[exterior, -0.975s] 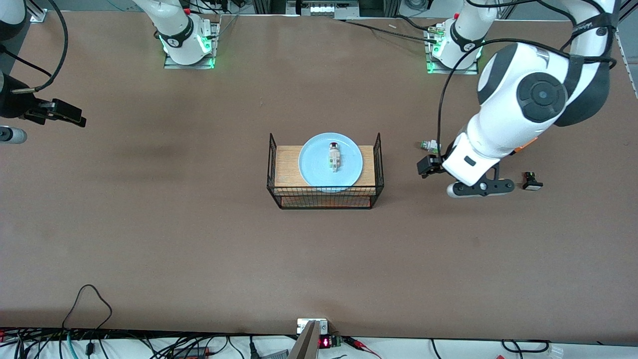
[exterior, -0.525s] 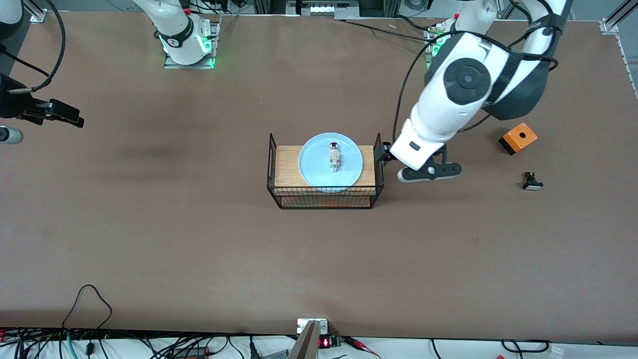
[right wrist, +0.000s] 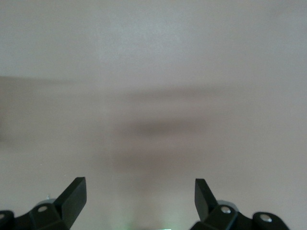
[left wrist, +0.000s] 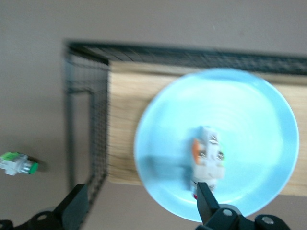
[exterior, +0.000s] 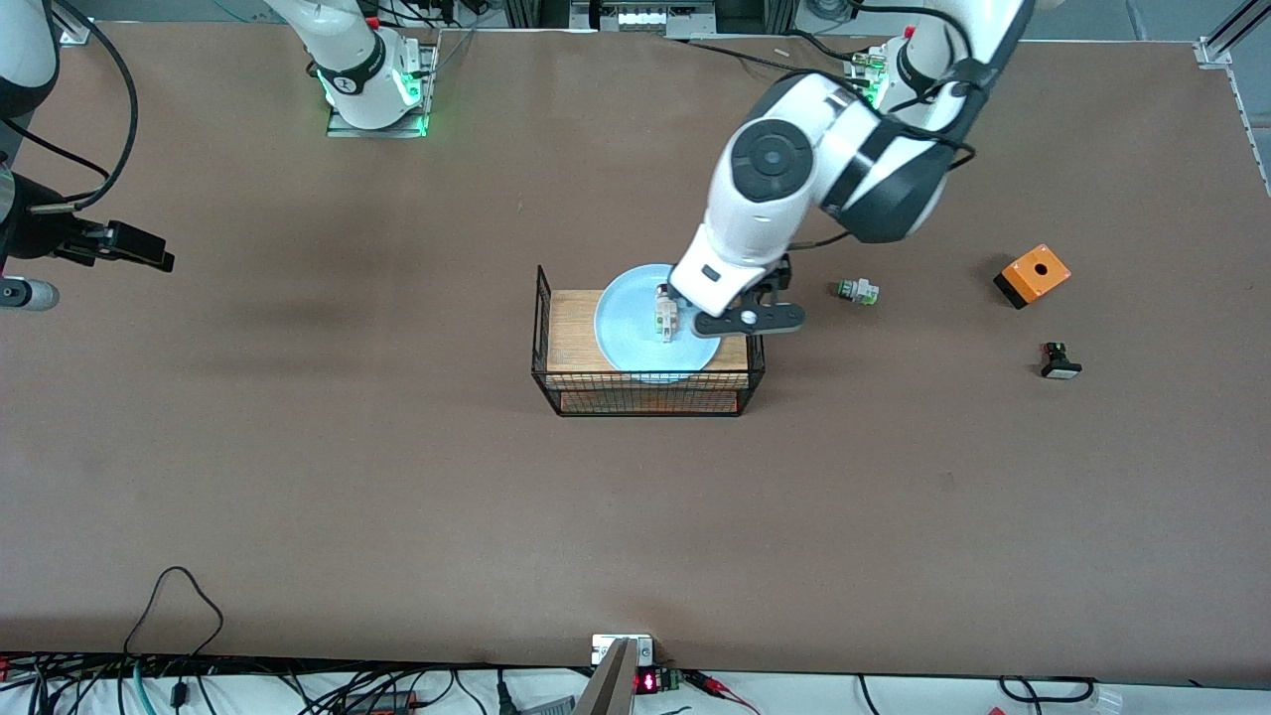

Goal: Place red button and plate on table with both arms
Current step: 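Lower the left gripper and grasp the white button on the plate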

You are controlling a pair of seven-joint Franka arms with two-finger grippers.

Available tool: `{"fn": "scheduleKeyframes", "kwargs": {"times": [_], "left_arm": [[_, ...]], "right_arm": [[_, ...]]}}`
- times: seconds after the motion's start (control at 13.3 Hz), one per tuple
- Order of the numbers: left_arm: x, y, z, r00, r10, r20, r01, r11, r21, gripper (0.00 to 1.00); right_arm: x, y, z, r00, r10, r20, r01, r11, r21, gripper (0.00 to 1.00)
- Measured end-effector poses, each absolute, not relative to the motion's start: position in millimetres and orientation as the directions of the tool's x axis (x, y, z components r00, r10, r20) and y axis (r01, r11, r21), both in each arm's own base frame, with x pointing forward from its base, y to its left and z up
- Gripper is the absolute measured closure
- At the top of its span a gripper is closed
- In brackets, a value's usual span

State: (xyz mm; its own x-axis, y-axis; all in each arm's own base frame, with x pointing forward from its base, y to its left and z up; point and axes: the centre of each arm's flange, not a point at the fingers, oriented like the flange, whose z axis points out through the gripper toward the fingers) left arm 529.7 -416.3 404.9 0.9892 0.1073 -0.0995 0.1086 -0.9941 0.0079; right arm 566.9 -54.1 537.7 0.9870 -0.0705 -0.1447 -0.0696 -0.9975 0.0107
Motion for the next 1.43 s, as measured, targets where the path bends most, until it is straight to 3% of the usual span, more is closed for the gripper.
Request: {"fn": "scheduleKeyframes", "kwargs": {"times": [0.45, 0.97, 1.27, 1.35, 1.43], "left_arm": [[531, -458, 379, 0.986, 0.159, -0.055, 0.161, -0.986, 0.042, 0.0], [533, -463, 351, 0.985, 0.165, -0.05, 0.165, -0.986, 0.009, 0.04], [532, -466, 348, 0.983, 0.176, -0.049, 0.177, -0.984, 0.013, 0.46], [529, -470, 348, 0.982, 0.18, -0.049, 0.181, -0.983, 0.013, 0.46], [525, -474, 348, 0.981, 0.188, -0.049, 0.189, -0.982, 0.012, 0.52]], "right_arm": [[569, -54, 547, 0.989, -0.078, -0.124, -0.077, -0.997, 0.012, 0.0], [573, -21, 553, 0.944, -0.312, -0.107, -0.309, -0.95, 0.039, 0.0], [573, 9, 553, 0.937, -0.333, -0.102, -0.33, -0.943, 0.046, 0.0], [573, 15, 553, 0.939, -0.327, -0.102, -0.324, -0.945, 0.045, 0.0], [573, 22, 554, 0.938, -0.33, -0.103, -0.327, -0.944, 0.044, 0.0]]}}
